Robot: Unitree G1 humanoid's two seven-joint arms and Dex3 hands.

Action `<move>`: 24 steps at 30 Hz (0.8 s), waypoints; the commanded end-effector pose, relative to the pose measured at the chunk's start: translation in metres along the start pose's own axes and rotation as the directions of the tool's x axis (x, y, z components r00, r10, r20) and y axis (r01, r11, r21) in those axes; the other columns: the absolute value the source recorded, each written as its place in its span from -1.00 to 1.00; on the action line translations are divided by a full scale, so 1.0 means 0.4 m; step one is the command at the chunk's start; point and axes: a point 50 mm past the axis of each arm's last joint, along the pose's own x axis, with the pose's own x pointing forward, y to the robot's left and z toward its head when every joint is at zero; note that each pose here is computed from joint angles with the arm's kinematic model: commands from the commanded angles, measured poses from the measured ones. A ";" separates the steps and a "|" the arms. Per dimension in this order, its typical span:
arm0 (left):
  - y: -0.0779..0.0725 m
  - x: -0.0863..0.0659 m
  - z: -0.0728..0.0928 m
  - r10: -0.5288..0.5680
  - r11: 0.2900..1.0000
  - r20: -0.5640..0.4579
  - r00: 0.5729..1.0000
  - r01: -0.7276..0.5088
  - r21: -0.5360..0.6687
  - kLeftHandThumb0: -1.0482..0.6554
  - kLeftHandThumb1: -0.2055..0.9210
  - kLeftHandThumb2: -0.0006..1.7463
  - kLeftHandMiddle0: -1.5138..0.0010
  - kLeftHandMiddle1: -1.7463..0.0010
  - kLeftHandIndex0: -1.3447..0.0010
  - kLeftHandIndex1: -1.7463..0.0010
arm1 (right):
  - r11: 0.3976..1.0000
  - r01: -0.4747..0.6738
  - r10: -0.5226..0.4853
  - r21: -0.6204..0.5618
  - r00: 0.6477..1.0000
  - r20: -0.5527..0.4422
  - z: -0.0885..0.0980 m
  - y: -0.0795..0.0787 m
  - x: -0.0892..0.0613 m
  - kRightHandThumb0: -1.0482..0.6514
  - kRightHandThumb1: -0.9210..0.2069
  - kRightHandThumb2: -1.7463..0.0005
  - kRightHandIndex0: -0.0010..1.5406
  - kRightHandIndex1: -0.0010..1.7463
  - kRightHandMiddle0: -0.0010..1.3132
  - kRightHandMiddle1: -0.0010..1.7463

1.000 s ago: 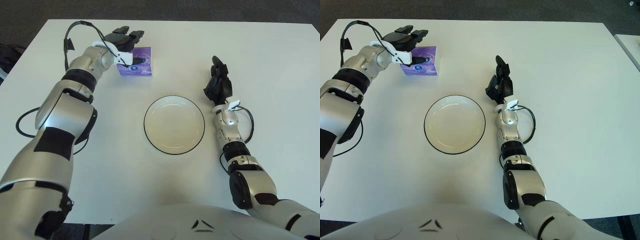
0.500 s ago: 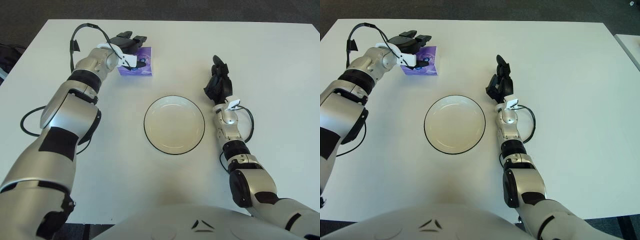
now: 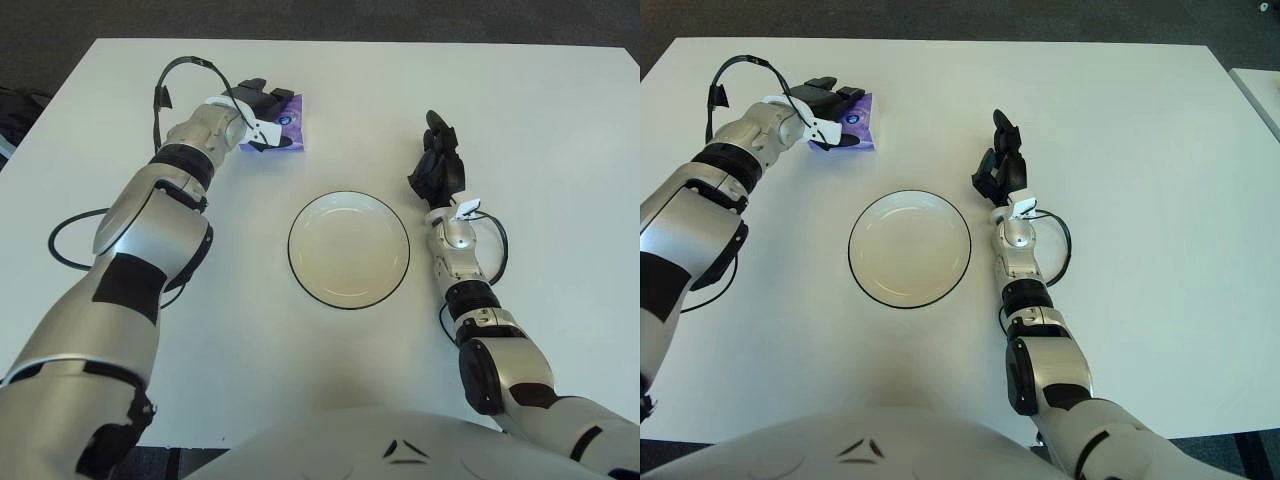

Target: Put the tissue paper into the plate.

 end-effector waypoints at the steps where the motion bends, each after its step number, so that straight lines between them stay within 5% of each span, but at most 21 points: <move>1: -0.015 0.000 -0.008 -0.029 0.998 -0.034 0.999 0.030 0.047 -1.00 1.00 -0.04 1.00 1.00 1.00 0.80 | 0.999 0.049 -0.050 -0.009 0.966 -0.254 -0.127 -0.027 -0.111 -0.57 -1.00 -0.16 -0.77 -0.99 -1.00 -0.58; 14: -0.054 -0.003 -0.029 -0.040 0.973 -0.109 0.993 0.063 0.224 -1.00 1.00 -0.05 1.00 1.00 1.00 0.82 | 0.999 0.051 -0.052 -0.011 0.965 -0.256 -0.128 -0.029 -0.114 -0.55 -1.00 -0.16 -0.76 -0.99 -1.00 -0.55; 24: -0.073 -0.010 -0.053 0.006 0.885 -0.154 0.988 0.066 0.460 -1.00 1.00 -0.02 0.97 0.99 1.00 0.86 | 0.999 0.050 -0.049 -0.004 0.965 -0.257 -0.129 -0.027 -0.116 -0.55 -1.00 -0.16 -0.75 -0.99 -1.00 -0.53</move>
